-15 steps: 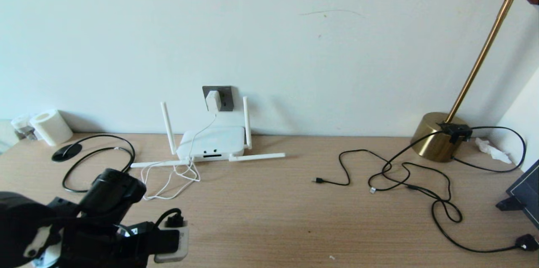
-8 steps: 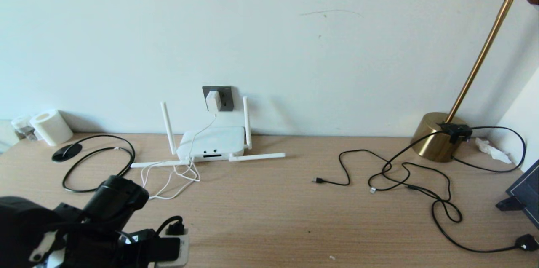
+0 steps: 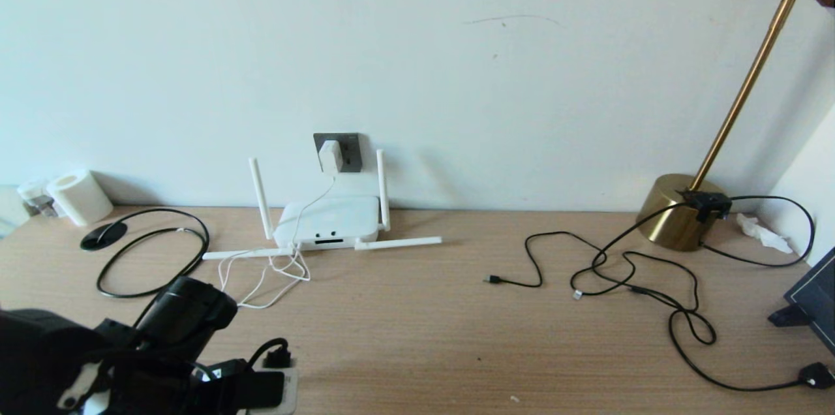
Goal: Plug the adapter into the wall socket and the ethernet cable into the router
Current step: Pick up cable
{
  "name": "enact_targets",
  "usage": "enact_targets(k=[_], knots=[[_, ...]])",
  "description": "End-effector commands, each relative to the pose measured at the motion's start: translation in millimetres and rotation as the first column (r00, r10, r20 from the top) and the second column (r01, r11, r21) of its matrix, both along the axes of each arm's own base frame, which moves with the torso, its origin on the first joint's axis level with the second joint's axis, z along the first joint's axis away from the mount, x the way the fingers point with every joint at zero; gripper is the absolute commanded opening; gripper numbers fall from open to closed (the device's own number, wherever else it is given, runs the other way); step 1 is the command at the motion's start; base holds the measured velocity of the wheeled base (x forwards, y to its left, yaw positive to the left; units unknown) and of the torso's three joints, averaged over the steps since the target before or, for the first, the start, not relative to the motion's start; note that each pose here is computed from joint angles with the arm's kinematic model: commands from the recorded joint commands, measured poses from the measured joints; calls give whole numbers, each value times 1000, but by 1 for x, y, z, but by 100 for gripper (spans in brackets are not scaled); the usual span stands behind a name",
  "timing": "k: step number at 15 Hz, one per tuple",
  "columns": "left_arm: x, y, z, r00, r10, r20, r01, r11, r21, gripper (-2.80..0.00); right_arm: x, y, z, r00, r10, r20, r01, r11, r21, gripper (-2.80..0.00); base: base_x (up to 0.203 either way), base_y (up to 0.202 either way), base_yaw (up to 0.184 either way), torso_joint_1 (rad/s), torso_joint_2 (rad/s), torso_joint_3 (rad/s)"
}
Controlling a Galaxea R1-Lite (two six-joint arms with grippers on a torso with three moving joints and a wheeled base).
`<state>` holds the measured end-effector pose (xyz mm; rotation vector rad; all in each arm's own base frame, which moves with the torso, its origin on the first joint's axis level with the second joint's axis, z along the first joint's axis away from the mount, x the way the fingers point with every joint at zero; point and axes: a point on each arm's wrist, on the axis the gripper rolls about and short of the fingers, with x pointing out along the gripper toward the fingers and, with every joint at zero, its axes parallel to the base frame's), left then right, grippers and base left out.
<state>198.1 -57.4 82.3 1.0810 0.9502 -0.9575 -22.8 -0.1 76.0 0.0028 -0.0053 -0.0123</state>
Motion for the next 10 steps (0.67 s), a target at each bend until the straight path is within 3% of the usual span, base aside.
enact_targets(k=[1,4,5,6,10], knots=[[0,0,-2,1000,-7,-12,7,1000,5,0,0,0,0,1000,0,1,0,1000,0,-280,0,0,0,0,0,0],[-1,0,-3,1000,-7,-16,7,1000,5,0,0,0,0,1000,0,1,0,1000,0,-280,0,0,0,0,0,0],[-1,0,-3,1000,-8,-14,8,1000,5,-61,0,0,0,1000,0,0,0,1000,0,-280,0,0,0,0,0,0],[-1,0,-3,1000,-12,-15,12,1000,6,-280,0,0,0,1000,0,-1,0,1000,0,-280,0,0,0,0,0,0],[-3,0,-3,1000,-15,-28,16,1000,13,-280,0,0,0,1000,0,0,0,1000,0,-280,0,0,0,0,0,0]])
